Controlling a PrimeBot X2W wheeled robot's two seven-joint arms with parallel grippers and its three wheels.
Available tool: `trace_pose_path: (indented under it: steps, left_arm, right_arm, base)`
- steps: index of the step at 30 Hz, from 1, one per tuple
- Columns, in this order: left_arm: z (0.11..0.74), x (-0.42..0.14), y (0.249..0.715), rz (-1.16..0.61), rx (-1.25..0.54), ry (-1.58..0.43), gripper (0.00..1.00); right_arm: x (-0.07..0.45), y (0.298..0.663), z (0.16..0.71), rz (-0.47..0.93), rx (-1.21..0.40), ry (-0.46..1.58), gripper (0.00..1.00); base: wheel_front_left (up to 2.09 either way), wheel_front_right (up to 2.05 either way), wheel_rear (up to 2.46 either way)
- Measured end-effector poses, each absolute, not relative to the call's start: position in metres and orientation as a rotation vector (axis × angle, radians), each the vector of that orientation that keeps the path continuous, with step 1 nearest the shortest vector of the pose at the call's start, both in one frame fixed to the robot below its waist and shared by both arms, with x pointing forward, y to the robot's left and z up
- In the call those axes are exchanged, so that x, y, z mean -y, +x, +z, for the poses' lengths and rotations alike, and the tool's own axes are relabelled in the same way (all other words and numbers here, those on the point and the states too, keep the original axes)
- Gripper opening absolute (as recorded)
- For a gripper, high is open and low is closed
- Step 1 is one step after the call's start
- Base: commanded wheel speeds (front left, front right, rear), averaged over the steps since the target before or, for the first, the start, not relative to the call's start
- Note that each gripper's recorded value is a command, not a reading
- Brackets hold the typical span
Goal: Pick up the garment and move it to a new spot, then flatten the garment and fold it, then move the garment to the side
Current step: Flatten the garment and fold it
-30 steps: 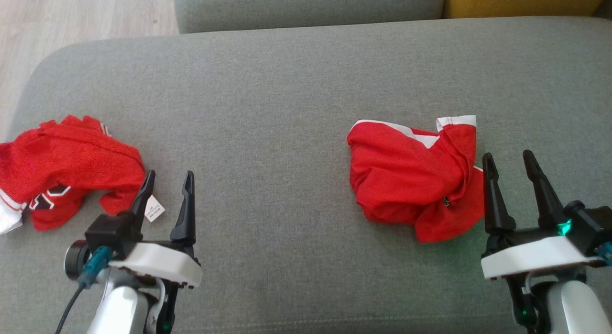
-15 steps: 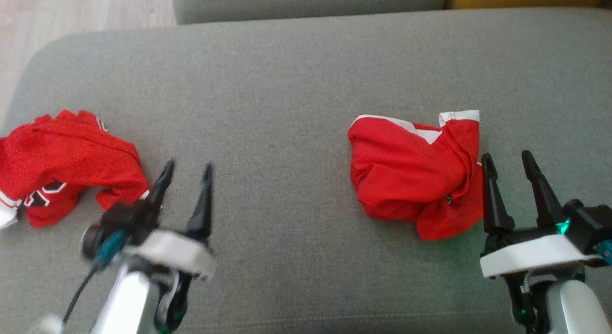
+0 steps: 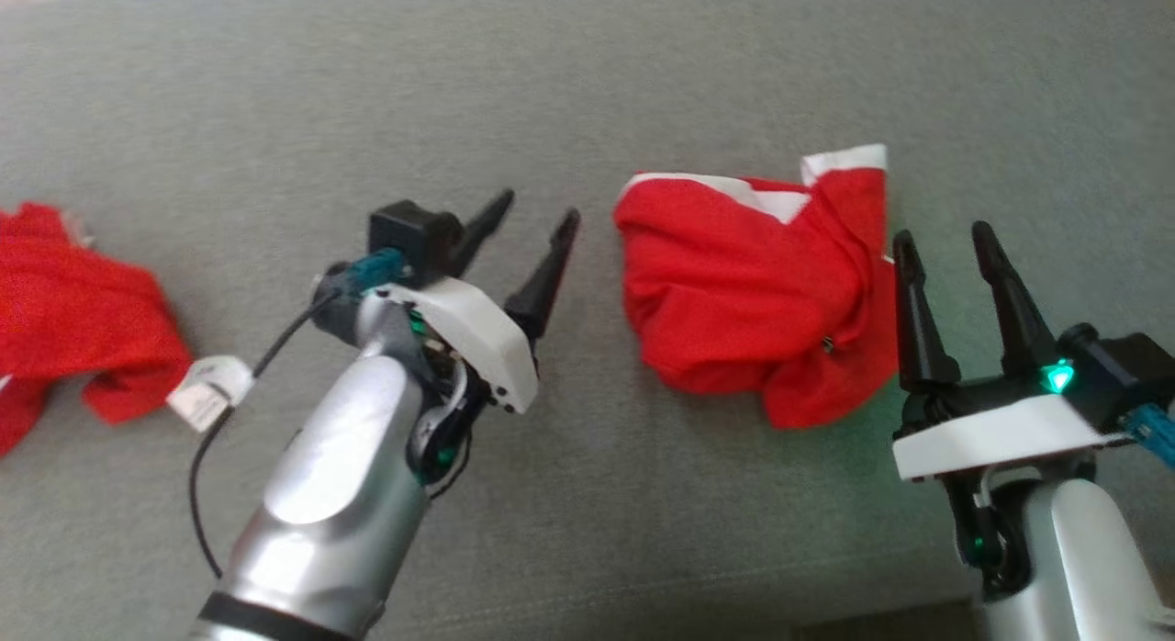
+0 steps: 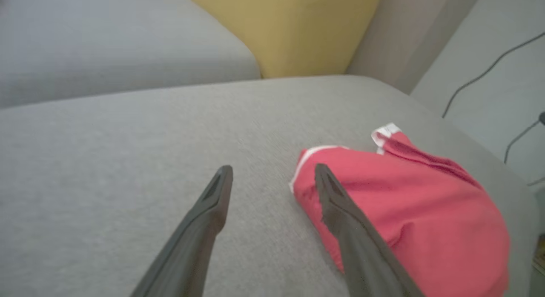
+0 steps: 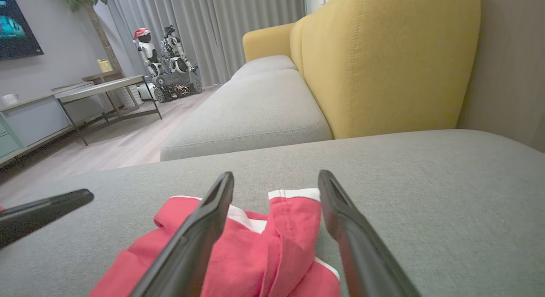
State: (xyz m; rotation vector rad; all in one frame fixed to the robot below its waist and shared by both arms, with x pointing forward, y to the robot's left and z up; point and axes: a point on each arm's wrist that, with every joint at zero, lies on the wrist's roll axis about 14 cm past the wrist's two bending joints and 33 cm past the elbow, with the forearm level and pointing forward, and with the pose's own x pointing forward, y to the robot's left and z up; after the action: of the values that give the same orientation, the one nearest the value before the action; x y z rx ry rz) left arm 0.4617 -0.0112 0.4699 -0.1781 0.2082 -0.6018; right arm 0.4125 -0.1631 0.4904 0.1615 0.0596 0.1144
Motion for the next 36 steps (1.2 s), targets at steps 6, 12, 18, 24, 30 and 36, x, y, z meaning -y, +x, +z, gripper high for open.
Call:
trace_pose_path:
  steps: [6, 12, 18, 24, 30, 36]
  left_arm:
    - [0.427, 0.059, 0.443, -0.746, -0.387, -0.215, 1.00]
    - [0.416, 0.079, 0.434, -0.805, -0.455, -0.237, 1.00]
    - [0.400, 0.086, 0.423, -0.834, -0.542, -0.229, 0.00]
    - [0.420, 0.080, 0.444, -0.791, -0.395, -0.179, 0.00]
    - [0.478, 0.060, 0.482, -0.722, -0.106, -0.024, 0.00]
    - [0.523, 0.036, 0.488, -0.662, 0.095, 0.100, 0.00]
  right_arm:
    - [0.185, 0.405, 0.477, 0.047, -0.094, 0.161, 1.00]
    - [0.191, 0.401, 0.472, 0.024, -0.107, 0.169, 1.00]
    - [0.193, 0.403, 0.475, 0.017, -0.094, 0.180, 1.00]
    - [0.194, 0.402, 0.476, 0.013, -0.090, 0.192, 1.00]
    - [0.190, 0.405, 0.480, 0.025, -0.076, 0.202, 1.00]
    - [0.184, 0.409, 0.484, 0.043, -0.064, 0.212, 1.00]
  base:
    - [0.00, 0.00, 0.00]
    - [0.00, 0.00, 0.00]
    - [0.00, 0.00, 0.00]
    - [0.00, 0.00, 0.00]
    - [0.00, 0.00, 0.00]
    - [0.00, 0.00, 0.00]
